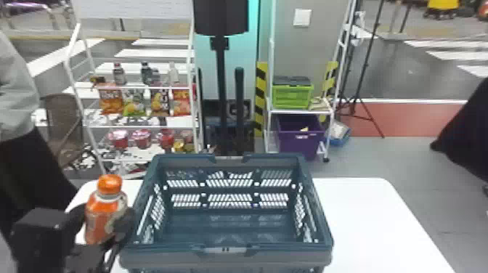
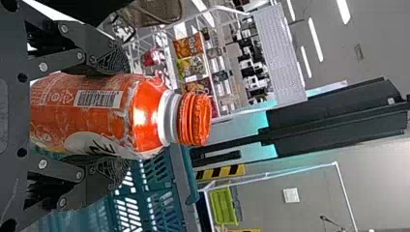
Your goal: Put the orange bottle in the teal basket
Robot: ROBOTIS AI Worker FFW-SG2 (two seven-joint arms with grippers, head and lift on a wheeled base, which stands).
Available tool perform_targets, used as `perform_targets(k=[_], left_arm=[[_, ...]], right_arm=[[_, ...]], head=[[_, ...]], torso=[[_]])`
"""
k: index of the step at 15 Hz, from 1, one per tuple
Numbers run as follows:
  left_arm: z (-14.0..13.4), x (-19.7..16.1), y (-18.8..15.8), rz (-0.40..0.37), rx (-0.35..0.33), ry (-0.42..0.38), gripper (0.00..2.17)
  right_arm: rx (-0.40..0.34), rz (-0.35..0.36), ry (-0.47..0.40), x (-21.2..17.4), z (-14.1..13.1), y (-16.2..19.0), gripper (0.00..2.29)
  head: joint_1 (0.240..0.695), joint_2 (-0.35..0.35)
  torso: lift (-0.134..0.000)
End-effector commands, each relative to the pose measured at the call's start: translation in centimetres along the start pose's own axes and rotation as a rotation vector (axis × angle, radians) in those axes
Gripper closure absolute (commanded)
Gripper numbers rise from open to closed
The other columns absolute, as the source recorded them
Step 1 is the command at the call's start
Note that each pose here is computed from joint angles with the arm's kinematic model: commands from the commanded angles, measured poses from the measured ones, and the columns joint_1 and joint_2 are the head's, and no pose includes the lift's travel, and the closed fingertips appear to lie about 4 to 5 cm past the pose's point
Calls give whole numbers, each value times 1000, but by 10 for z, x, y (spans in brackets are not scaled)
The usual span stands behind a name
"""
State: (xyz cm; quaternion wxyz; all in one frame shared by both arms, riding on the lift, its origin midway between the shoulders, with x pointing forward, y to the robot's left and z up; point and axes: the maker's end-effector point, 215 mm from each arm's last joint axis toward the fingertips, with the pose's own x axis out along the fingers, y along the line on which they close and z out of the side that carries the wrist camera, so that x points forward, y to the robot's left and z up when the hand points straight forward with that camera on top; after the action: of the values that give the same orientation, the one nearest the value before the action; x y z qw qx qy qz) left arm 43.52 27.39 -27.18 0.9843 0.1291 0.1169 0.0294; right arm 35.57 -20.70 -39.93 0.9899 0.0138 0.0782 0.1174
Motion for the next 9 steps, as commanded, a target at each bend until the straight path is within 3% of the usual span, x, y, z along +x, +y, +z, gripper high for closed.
perform_targets(k=[1,5,9], left_arm=[[27,11,-5,-19,-4,-38,616],[53,42,-19,-80,22,-73,616],[60,75,-61,-247,85,-76,616]], right_arm=[[-2,-2,8,-2,-4,2,124],[-8,-5,17,-5,-8,4,124],[-14,-10,30,-10,-13,5,124]], head=[[499,0],[499,0],[499,0]], torso=[[0],[0],[0]])
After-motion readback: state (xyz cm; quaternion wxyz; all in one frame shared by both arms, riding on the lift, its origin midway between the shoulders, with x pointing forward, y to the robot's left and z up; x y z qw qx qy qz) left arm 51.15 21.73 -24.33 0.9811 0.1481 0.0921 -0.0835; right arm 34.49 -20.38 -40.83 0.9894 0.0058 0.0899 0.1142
